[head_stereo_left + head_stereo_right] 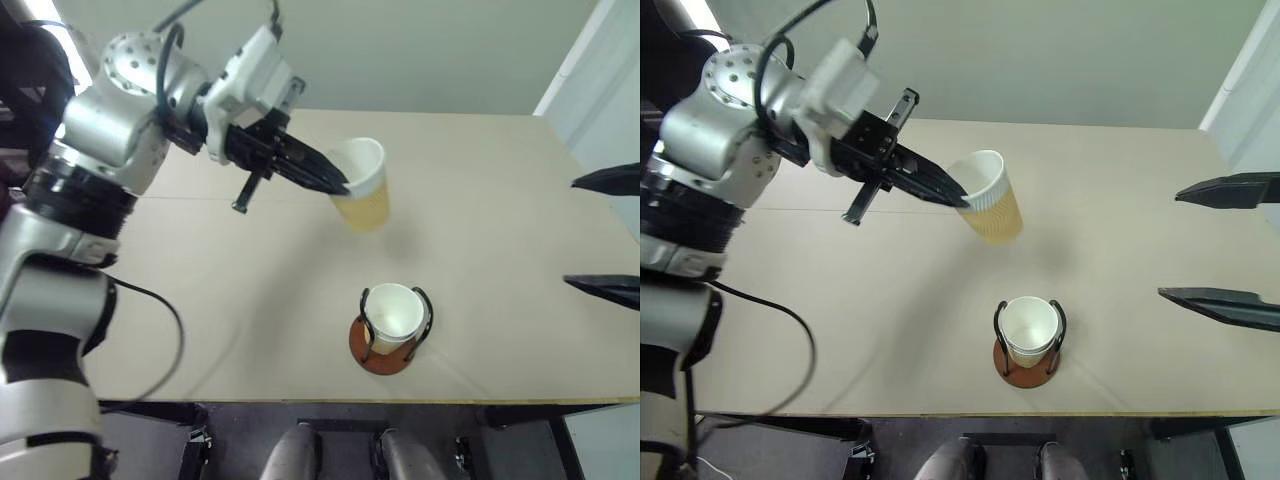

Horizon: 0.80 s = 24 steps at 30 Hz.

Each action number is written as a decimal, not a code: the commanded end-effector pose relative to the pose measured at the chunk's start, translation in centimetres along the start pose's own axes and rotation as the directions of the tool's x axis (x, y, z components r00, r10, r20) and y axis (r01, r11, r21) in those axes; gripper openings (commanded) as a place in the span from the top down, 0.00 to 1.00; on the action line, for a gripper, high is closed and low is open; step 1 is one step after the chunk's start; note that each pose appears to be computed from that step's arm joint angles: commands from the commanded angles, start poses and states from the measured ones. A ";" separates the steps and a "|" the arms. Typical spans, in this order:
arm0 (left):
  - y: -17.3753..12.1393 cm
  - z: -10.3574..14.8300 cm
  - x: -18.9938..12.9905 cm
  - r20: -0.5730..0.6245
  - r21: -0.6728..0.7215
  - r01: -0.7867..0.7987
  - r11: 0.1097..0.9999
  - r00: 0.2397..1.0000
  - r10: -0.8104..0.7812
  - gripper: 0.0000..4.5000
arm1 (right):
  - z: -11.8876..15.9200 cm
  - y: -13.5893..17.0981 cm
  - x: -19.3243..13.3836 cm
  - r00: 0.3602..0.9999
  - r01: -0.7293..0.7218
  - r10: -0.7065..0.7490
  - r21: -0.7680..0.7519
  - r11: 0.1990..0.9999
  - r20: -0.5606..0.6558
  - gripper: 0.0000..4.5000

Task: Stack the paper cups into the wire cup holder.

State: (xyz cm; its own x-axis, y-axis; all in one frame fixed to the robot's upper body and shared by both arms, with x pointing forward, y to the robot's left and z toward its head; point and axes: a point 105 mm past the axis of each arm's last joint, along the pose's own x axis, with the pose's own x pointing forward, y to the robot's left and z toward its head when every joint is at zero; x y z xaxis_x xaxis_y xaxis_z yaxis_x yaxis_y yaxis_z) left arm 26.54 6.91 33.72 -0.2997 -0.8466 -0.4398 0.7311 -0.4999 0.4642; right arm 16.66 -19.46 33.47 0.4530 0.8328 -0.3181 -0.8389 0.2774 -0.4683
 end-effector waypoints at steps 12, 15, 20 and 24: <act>-0.9 -2.5 5.0 -0.130 0.070 0.311 0.948 0.945 -0.300 1.00 | 0.7 0.8 -0.3 0.996 0.084 -0.084 -0.023 0.996 -0.031 0.00; -0.9 -3.0 5.7 -0.123 0.067 0.335 0.940 0.938 -0.325 1.00 | 0.7 0.9 -0.4 0.994 0.097 -0.098 -0.022 0.995 -0.048 0.00; -0.6 -3.4 6.1 -0.107 0.062 0.336 0.940 0.939 -0.328 1.00 | 0.5 1.1 -0.4 0.992 0.112 -0.113 -0.011 0.994 -0.054 0.00; -0.6 -3.6 6.1 -0.109 0.061 0.336 0.940 0.938 -0.328 1.00 | 0.1 1.1 -0.2 0.991 0.115 -0.115 -0.005 0.993 -0.068 0.00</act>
State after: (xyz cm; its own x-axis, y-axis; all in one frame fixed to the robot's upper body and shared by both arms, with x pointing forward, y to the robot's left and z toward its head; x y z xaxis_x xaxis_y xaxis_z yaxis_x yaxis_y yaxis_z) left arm 26.88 2.68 26.86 -0.4495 -0.6284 -0.6349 0.5919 -0.7418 0.3152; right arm 16.02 -19.26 32.48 0.5422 0.7686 -0.3394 -0.8074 0.3647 -0.4638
